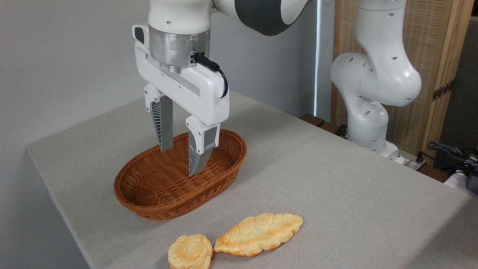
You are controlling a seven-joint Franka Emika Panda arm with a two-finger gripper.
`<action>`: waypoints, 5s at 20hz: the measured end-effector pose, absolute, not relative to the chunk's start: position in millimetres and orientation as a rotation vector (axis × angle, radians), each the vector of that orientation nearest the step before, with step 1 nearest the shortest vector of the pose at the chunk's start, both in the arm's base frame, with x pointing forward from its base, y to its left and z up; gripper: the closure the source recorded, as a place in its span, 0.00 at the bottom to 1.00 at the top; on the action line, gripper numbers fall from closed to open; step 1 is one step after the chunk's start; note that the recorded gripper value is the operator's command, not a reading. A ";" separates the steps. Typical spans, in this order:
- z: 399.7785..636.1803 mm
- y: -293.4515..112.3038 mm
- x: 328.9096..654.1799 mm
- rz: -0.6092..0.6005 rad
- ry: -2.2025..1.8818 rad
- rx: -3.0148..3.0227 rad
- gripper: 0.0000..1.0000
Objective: Put bread into the basket
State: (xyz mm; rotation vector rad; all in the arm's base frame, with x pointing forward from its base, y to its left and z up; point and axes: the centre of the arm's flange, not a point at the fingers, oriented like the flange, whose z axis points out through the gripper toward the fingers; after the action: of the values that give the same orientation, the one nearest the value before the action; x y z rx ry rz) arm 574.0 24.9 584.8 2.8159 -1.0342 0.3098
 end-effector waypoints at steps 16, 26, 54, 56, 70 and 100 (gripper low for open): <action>532.0 30.7 575.8 0.289 -1.048 2.818 0.00; 472.6 54.3 597.8 0.491 -1.047 2.949 0.00; 403.8 51.7 613.9 0.406 -1.128 2.939 0.72; 399.4 44.7 615.0 0.396 -1.143 2.928 0.73; 397.7 42.0 615.4 0.393 -1.149 2.925 0.70; 524.1 -20.7 591.9 0.591 -1.077 2.828 0.62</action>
State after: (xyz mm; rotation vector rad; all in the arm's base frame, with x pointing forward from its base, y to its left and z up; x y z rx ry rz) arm 591.9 -20.7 524.1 2.8279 -1.0771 0.5909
